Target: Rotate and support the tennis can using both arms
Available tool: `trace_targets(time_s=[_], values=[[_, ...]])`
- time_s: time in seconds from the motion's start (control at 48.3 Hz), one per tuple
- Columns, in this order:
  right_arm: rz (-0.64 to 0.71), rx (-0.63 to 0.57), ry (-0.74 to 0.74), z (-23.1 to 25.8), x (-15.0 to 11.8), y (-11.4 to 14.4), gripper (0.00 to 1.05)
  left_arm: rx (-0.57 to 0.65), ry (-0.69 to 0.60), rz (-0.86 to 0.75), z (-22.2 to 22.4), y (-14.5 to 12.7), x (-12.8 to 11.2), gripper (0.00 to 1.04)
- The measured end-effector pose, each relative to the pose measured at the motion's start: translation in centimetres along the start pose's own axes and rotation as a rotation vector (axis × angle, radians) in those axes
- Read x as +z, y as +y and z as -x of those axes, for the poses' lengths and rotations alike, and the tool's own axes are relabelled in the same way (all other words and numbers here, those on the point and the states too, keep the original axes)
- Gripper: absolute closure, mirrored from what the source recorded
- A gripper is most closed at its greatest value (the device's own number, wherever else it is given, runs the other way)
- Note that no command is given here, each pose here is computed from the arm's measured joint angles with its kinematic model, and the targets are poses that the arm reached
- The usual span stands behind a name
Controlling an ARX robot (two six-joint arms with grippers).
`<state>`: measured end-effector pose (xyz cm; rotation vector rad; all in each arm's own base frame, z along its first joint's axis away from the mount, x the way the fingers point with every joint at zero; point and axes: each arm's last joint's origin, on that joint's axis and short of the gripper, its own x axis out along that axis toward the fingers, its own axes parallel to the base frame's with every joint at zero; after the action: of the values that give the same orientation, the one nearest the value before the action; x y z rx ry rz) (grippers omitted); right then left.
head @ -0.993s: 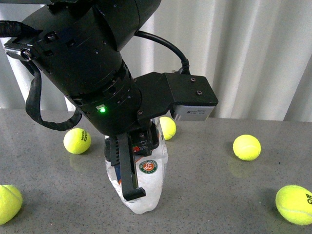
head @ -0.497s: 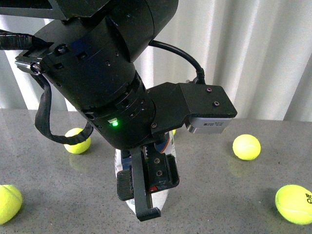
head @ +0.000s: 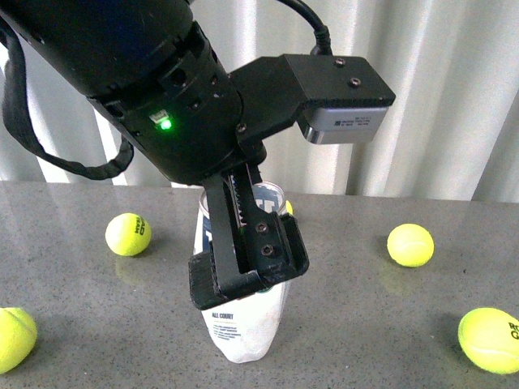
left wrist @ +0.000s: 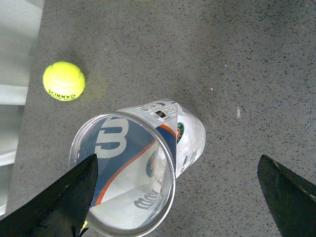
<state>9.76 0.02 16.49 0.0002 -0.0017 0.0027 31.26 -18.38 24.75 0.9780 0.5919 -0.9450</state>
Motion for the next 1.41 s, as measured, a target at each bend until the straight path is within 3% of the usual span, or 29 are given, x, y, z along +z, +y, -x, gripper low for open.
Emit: trace_targets(time_s=[0.31, 0.579, 0.828, 0.91, 0.993, 1.076, 1.2, 1.303, 1.407], values=[[0.000, 0.000, 0.000, 0.0, 0.0, 0.0, 0.07, 0.071, -0.075, 0.062, 2.1, 1.1, 0.0, 0.07], [0.000, 0.000, 0.000, 0.0, 0.0, 0.0, 0.07, 0.331, -0.321, 0.360, 6.0, 2.1, -0.2, 0.07], [0.000, 0.000, 0.000, 0.0, 0.0, 0.0, 0.07, 0.343, -0.331, 0.483, 5.7, 2.0, -0.6, 0.07], [0.000, 0.000, 0.000, 0.0, 0.0, 0.0, 0.07, 0.775, -0.427, 0.745, 5.8, 0.8, -2.6, 0.26], [0.000, -0.002, 0.000, 0.0, 0.0, 0.0, 0.07, 0.909, -0.521, 0.872, 6.5, -0.5, -5.1, 0.38], [0.000, -0.003, 0.000, 0.0, 0.0, 0.0, 0.07, 0.948, -0.585, 0.926, 7.4, -1.8, -7.3, 0.51], [0.000, 0.001, 0.000, 0.0, 0.0, 0.0, 0.07, 0.946, -0.580, 0.965, 7.8, -5.1, -11.8, 0.81], [0.000, 0.000, 0.000, 0.0, 0.0, 0.0, 0.07, 0.928, -0.581, 0.966, 7.9, -6.7, -13.4, 0.99], [0.000, 0.000, 0.000, 0.0, 0.0, 0.0, 0.07, 0.931, -0.588, 0.973, 8.4, -8.3, -15.0, 1.01]])
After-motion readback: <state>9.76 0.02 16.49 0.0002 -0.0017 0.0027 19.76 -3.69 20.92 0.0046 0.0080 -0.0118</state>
